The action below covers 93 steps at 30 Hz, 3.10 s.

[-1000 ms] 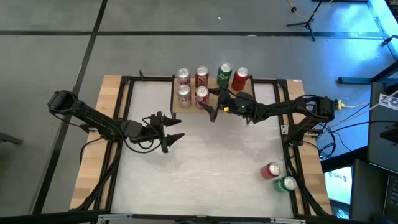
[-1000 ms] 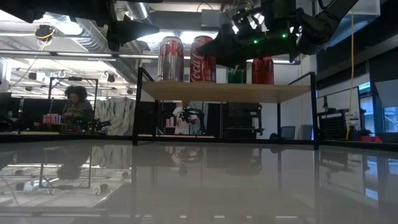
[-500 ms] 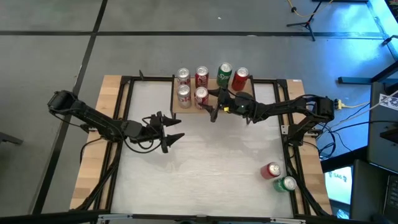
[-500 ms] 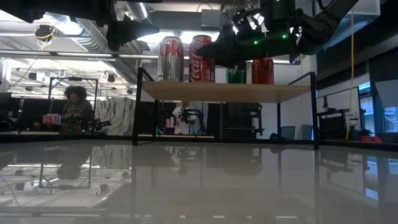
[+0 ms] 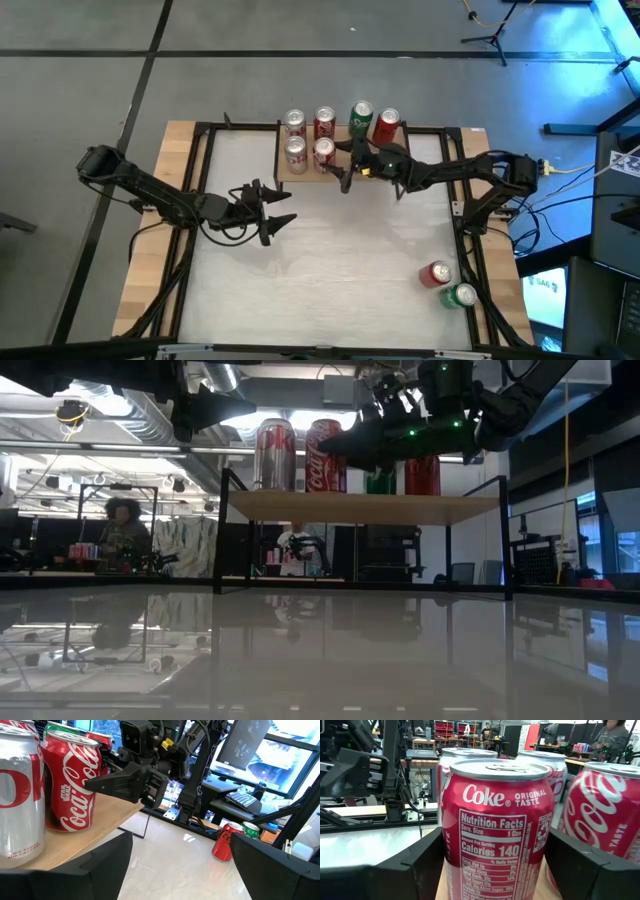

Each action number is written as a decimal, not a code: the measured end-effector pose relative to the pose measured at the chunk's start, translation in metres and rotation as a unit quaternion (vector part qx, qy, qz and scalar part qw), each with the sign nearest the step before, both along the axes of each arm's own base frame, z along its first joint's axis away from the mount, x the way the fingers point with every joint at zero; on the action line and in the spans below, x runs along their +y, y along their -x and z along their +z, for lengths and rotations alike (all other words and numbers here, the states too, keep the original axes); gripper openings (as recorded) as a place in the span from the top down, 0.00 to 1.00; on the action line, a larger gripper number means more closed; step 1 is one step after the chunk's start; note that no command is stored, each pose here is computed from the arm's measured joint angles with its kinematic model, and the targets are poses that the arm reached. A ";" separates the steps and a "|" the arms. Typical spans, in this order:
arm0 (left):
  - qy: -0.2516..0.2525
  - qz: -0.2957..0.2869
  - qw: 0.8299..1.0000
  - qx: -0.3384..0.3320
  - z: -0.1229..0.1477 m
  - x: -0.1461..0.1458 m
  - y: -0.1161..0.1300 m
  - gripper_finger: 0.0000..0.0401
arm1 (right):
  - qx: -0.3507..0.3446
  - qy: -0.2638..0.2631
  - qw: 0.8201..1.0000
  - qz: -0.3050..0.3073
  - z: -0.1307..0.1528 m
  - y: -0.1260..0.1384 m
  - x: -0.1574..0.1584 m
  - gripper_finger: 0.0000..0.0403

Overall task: Place canned beverage on shelf
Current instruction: Put the red-white soda can aligned with the other red soda can on the shelf

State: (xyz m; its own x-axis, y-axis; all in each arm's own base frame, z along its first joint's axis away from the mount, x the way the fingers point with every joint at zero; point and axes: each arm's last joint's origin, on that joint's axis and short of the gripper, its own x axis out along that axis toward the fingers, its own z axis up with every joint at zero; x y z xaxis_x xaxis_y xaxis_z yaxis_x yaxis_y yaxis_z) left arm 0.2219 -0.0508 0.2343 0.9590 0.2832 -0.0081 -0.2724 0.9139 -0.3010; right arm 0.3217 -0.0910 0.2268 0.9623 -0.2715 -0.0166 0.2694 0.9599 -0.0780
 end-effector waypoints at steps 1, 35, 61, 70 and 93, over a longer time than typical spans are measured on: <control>0.000 0.000 1.000 0.000 0.000 0.000 0.000 0.19 | 0.000 -0.003 1.000 0.003 0.000 0.001 -0.002 0.28; 0.000 0.000 1.000 0.000 0.000 0.000 0.000 0.19 | 0.014 -0.023 0.998 0.053 -0.005 0.005 -0.014 0.16; 0.000 0.000 1.000 0.000 0.000 0.000 0.000 0.19 | 0.015 -0.005 1.000 0.025 -0.003 0.003 -0.011 0.12; 0.001 0.000 1.000 0.000 0.000 0.000 0.000 0.19 | 0.015 -0.005 0.999 0.030 -0.003 0.004 -0.011 0.11; 0.001 0.000 1.000 0.000 0.000 0.000 0.000 0.19 | 0.017 -0.002 0.999 0.030 -0.003 0.004 -0.012 0.10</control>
